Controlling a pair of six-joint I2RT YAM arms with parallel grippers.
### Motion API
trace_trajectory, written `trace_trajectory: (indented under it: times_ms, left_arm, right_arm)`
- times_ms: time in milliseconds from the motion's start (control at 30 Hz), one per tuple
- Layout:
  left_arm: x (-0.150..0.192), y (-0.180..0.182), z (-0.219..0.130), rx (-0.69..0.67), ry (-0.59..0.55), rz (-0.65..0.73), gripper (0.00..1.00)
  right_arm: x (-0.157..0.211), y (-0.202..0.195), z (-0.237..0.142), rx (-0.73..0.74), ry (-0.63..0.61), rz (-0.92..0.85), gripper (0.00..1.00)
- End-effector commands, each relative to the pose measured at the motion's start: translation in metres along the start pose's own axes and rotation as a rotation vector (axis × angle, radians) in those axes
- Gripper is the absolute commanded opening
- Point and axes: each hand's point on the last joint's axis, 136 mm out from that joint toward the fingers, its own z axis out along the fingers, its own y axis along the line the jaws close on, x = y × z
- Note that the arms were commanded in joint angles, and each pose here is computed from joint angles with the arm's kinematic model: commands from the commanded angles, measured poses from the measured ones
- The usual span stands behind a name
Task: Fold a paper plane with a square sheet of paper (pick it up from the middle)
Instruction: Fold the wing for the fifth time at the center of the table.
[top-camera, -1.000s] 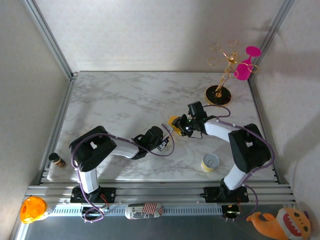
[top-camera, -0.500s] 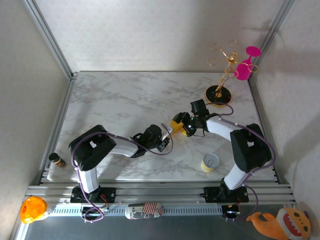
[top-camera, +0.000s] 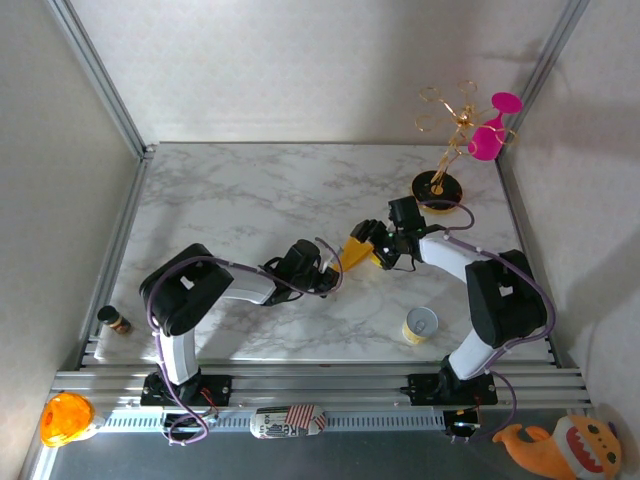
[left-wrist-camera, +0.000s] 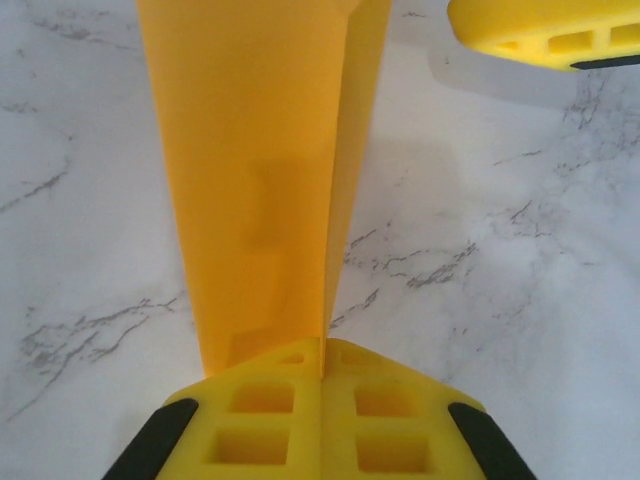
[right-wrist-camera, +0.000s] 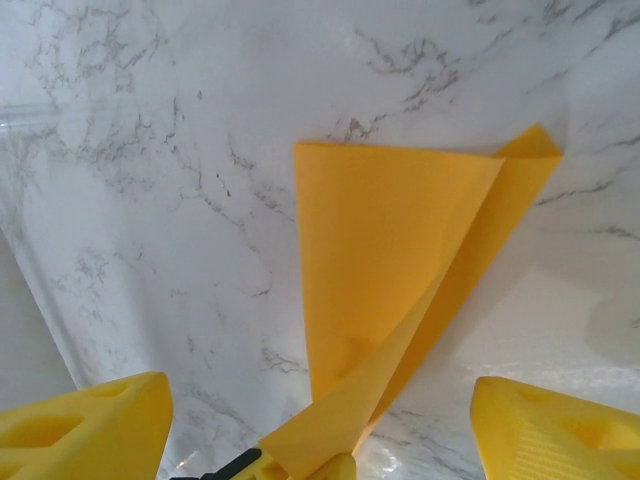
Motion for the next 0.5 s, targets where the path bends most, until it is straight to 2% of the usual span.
trace_trajectory:
  times_ms: [0,267,467]
  left_arm:
    - [-0.008,-0.008,0.002,0.063,0.016,-0.125,0.0]
    - [-0.015,-0.017,0.005,0.14,0.049,-0.309,0.0]
    - [-0.015,-0.022,0.01,0.178,0.056,-0.392,0.0]
  right_arm:
    - [-0.007,0.004,-0.011,-0.006,-0.038,-0.068,0.79]
    - [-0.006,-0.006,-0.01,0.032,-0.041,-0.289,0.78]
    - [0.001,-0.015,-0.006,0.037,-0.014,-0.364,0.78]
